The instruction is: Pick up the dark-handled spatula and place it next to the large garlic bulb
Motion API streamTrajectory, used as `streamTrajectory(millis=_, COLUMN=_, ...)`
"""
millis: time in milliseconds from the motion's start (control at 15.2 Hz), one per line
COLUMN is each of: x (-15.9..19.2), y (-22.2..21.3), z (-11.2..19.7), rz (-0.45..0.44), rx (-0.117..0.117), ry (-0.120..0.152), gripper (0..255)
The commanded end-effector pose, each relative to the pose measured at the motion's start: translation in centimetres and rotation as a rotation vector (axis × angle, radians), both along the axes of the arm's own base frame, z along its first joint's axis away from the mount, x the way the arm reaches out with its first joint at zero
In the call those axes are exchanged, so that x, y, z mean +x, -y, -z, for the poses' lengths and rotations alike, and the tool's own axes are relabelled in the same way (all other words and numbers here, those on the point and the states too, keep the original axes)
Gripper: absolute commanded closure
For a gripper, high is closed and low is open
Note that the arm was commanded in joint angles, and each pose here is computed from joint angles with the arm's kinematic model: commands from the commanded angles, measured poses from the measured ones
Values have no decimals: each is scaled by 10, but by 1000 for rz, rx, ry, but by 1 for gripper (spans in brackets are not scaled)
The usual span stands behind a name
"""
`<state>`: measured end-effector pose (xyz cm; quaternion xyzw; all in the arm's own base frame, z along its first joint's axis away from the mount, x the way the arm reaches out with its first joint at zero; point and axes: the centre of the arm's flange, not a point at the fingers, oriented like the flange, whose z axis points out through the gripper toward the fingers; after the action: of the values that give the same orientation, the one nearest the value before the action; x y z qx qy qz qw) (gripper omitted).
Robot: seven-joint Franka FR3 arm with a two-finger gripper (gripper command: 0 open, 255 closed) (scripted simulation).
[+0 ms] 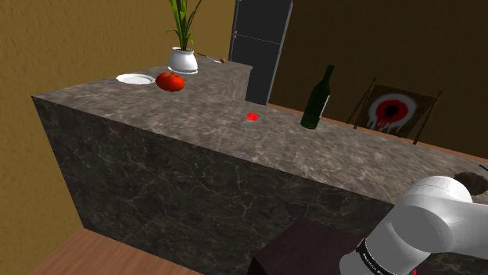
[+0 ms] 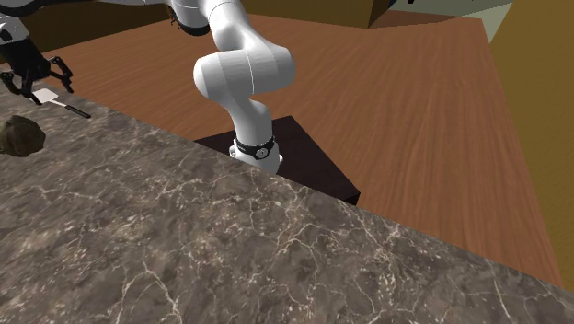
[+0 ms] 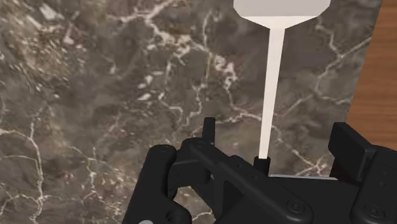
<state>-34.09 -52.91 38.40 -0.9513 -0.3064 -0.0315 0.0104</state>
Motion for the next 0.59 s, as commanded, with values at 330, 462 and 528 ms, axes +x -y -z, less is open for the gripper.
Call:
streamTrajectory(millis=330, x=-3, y=2, z=-50, rz=0, rx=0, ry=0, gripper=0)
streamTrajectory(millis=462, x=-3, y=2, z=-50, rz=0, rx=0, ry=0, gripper=0)
streamTrajectory(millis=528, x=-3, y=2, z=-50, rz=0, rx=0, ry=0, gripper=0)
